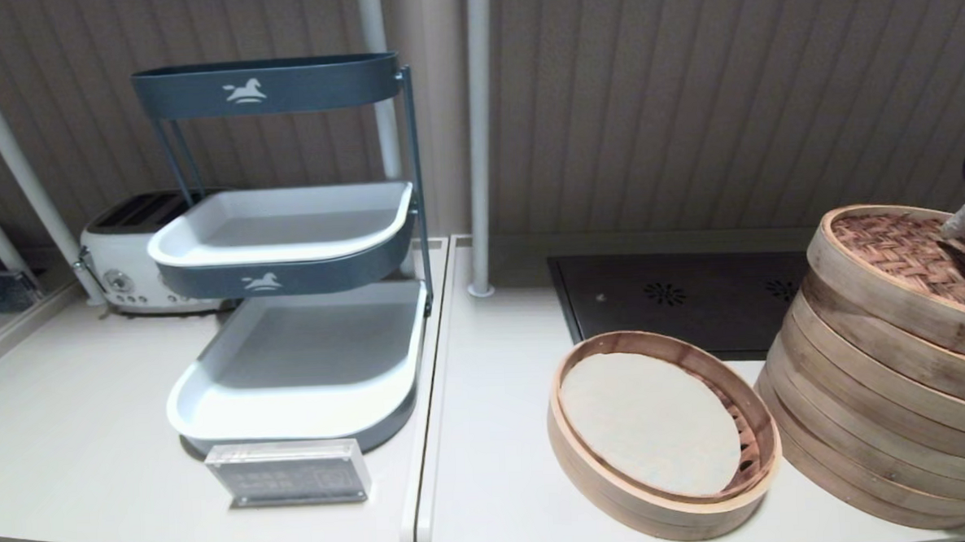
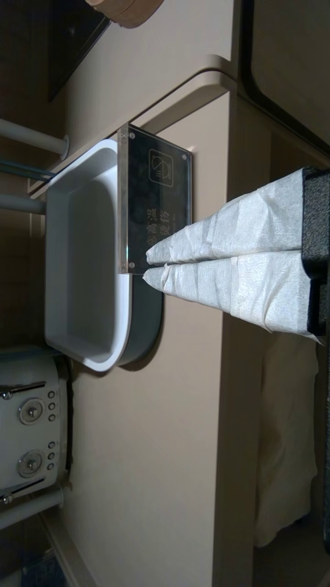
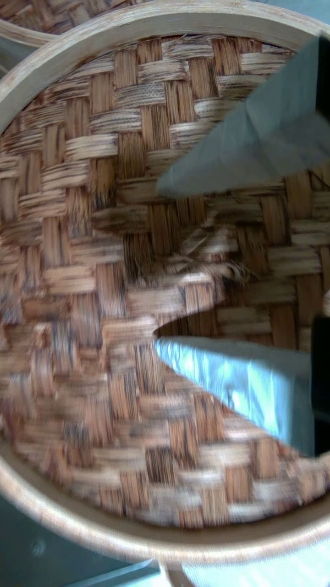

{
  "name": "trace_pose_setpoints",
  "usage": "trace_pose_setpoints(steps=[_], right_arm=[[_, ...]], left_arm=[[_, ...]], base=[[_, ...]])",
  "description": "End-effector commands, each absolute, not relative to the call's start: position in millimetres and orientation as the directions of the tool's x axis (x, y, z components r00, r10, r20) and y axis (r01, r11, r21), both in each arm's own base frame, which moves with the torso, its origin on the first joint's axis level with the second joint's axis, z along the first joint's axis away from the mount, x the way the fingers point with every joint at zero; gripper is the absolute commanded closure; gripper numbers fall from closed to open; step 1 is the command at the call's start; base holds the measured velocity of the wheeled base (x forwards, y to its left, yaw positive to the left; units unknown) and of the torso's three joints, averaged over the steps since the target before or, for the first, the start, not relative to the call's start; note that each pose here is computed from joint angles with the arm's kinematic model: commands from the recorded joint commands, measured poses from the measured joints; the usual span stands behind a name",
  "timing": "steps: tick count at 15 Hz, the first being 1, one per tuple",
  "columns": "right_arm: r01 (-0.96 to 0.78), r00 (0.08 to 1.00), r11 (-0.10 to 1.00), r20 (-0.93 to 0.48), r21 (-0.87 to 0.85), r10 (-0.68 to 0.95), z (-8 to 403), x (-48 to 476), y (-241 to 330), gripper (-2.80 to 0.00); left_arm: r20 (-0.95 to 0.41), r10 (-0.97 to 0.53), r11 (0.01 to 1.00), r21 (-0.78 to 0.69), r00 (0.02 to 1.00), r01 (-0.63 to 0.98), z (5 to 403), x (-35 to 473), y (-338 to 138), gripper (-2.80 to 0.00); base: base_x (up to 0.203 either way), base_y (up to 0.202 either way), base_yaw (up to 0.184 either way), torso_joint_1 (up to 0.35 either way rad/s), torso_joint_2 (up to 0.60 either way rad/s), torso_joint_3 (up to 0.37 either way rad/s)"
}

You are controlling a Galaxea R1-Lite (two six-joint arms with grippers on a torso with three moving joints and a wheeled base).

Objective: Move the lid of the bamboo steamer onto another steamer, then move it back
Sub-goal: Put the steamer

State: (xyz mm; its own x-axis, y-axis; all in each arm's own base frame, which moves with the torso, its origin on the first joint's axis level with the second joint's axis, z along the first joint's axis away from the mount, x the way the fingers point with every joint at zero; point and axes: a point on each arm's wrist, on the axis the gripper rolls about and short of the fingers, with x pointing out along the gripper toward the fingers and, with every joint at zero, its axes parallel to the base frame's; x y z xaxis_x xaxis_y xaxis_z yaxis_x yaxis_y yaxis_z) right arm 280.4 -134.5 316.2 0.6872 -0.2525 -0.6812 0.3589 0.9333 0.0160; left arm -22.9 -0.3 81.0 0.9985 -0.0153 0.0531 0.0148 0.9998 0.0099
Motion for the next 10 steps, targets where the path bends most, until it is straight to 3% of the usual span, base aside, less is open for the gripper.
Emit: trace_pose_setpoints(steps=[1, 6, 7, 10], right_arm=[[0.349, 0.714, 0.937, -0.654, 0.022, -0.251, 328, 269, -128, -2.8], [0.288, 0.84, 0.957, -0.487, 0.027, -0.239, 382, 202, -88, -2.8], [0.262, 0.867, 0.964, -0.449, 0.037, -0.218, 391, 184, -79, 0.0], [0.127, 0.927, 0.987, -0.367, 0.097, -0.083, 407, 122, -44, 0.0]], left_arm=[[0.026, -0.015, 1.0, 0.01, 1.0, 0.015, 73, -21, 0, 0.0], [0.028, -0.015, 1.0, 0.01, 1.0, 0.015, 73, -21, 0, 0.0], [0.026, -0.015, 1.0, 0.01, 1.0, 0.015, 73, -21, 0, 0.0], [0.027, -0.015, 1.0, 0.01, 1.0, 0.015, 73, -21, 0, 0.0]], base=[[0.0, 0.0, 0.0, 0.0, 0.0, 0.0], [0.0, 0.0, 0.0, 0.0, 0.0, 0.0], [0.0, 0.0, 0.0, 0.0, 0.0, 0.0], [0.0, 0.0, 0.0, 0.0, 0.0, 0.0]])
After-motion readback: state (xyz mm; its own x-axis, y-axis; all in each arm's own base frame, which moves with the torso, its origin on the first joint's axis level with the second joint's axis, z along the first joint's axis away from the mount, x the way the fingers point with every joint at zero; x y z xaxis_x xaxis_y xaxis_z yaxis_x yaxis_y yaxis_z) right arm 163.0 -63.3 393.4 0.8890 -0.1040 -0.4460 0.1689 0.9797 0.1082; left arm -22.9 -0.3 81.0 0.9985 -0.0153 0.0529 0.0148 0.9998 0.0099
